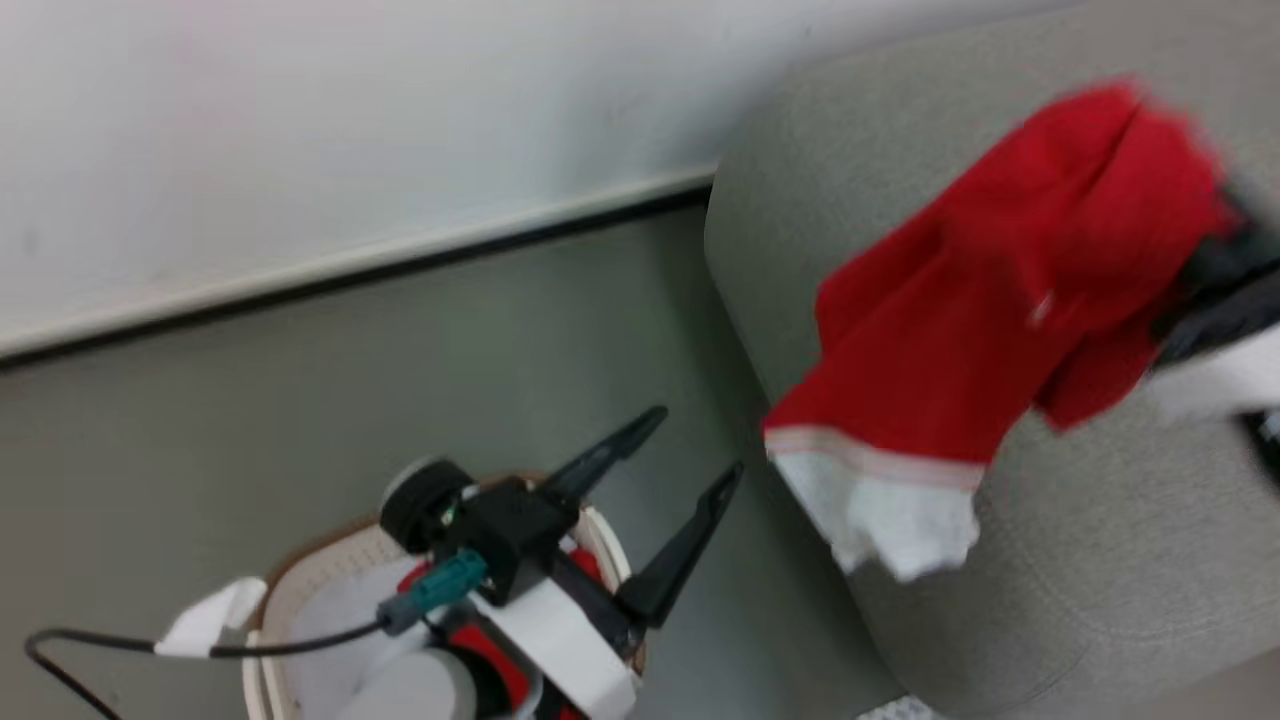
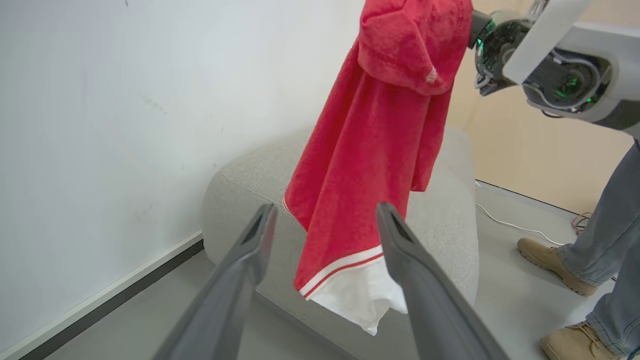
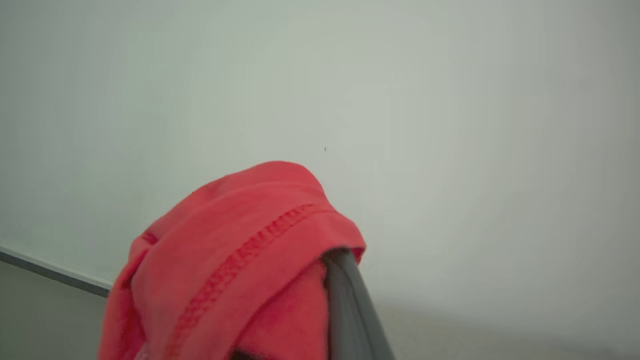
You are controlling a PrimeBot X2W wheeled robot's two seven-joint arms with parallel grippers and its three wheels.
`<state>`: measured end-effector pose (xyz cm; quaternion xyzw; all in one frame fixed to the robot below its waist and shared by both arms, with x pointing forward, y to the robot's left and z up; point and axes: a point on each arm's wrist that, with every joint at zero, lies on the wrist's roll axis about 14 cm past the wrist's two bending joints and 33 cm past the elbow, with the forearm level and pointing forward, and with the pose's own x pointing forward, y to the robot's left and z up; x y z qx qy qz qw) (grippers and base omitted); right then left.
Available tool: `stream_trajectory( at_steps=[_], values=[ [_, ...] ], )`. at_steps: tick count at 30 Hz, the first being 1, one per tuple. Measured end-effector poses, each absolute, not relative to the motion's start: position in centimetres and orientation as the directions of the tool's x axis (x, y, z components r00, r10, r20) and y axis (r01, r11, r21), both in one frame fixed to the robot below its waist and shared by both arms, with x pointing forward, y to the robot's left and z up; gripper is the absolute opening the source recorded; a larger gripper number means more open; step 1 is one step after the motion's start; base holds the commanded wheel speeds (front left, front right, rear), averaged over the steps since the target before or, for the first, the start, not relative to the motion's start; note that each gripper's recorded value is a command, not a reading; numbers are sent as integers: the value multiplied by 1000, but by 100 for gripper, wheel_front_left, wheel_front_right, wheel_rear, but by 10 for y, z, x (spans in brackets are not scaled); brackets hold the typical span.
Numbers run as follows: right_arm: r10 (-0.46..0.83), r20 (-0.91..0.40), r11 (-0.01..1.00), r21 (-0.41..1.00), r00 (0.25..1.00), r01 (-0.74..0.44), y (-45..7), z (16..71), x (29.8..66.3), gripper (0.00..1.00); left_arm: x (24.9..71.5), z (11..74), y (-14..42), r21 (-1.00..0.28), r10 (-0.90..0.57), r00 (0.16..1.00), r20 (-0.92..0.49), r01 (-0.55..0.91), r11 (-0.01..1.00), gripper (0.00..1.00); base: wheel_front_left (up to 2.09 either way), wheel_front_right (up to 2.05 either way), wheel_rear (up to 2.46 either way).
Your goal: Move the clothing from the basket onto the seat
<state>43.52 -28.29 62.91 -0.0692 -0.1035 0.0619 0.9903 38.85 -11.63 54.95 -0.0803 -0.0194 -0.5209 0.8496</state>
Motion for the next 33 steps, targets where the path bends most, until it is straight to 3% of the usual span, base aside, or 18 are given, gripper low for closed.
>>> stream_trajectory(
  at_steps=[6,11,18,24,27,31,32,33],
  values=[
    [18,258,959,-277,966,56,-339,681,502,0,434,531,-108,-129,-864,490,115,870,476,100,0,0,0],
    [-131,272,932,-295,953,212,-393,708,547,0,464,505,-95,-155,-841,533,97,843,516,100,0,0,0],
    [-310,207,891,-276,928,360,-446,684,584,0,483,472,-74,-188,-809,587,45,800,570,100,0,0,0],
    [-436,-39,892,-151,899,427,-463,547,609,0,486,435,-56,-229,-783,621,-33,758,611,100,0,0,0],
    [-466,-164,885,-101,869,455,-460,484,602,0,486,419,-47,-236,-767,637,-78,735,635,100,0,0,0],
    [-464,-271,885,-112,843,451,-448,441,588,0,483,412,-40,-239,-755,648,-102,720,651,100,0,0,0],
    [-465,-292,885,-120,836,451,-448,436,582,31,482,412,-39,-238,-753,649,-107,719,653,100,0,0,0],
    [-471,-290,881,-121,833,457,-449,437,577,91,481,413,-38,-236,-751,651,-110,717,656,100,0,0,0]
  ],
)
